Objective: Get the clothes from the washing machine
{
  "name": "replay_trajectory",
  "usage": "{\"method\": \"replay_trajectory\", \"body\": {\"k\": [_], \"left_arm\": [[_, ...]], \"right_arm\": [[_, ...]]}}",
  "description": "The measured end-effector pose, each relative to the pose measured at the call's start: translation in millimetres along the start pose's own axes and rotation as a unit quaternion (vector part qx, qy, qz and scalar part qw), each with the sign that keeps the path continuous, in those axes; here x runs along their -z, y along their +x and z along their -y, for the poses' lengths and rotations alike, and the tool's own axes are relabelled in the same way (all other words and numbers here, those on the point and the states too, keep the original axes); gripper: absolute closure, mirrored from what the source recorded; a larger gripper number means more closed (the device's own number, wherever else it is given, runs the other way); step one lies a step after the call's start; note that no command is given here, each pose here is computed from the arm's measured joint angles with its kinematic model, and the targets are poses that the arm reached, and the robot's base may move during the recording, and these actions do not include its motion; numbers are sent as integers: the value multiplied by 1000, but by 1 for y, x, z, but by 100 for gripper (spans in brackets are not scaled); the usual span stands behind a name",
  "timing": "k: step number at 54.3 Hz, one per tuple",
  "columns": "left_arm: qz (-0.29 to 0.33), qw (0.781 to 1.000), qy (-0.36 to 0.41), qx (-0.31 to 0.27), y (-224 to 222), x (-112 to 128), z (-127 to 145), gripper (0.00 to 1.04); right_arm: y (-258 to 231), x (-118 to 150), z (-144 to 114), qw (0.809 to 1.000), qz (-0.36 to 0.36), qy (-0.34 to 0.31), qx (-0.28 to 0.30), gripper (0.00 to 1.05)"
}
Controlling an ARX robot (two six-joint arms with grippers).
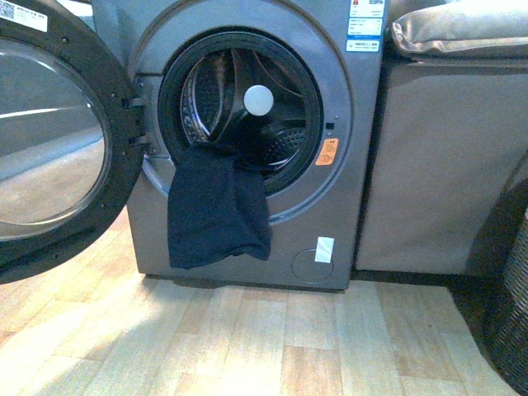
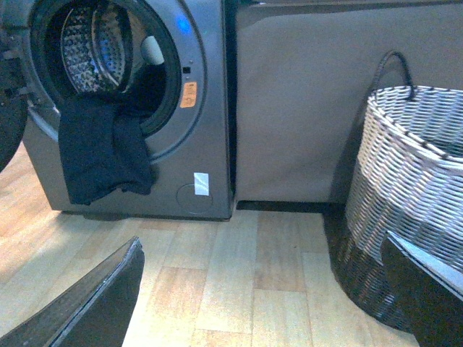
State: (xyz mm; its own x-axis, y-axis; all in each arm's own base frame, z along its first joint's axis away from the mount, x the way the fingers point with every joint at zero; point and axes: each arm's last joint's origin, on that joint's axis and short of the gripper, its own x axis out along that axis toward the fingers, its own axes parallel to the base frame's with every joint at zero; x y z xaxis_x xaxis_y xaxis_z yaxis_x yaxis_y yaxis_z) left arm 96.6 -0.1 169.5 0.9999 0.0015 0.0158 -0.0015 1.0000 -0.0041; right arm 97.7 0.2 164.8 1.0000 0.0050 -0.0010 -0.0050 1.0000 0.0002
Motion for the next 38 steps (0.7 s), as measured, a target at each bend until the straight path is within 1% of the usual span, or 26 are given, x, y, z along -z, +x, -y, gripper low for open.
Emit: {"method": "replay_trajectory", "body": {"k": [38], "left_arm": [[0,1000,0,2,0,0,0,7]], "right_arm": [[0,0,0,1000,0,0,3,7]]}}
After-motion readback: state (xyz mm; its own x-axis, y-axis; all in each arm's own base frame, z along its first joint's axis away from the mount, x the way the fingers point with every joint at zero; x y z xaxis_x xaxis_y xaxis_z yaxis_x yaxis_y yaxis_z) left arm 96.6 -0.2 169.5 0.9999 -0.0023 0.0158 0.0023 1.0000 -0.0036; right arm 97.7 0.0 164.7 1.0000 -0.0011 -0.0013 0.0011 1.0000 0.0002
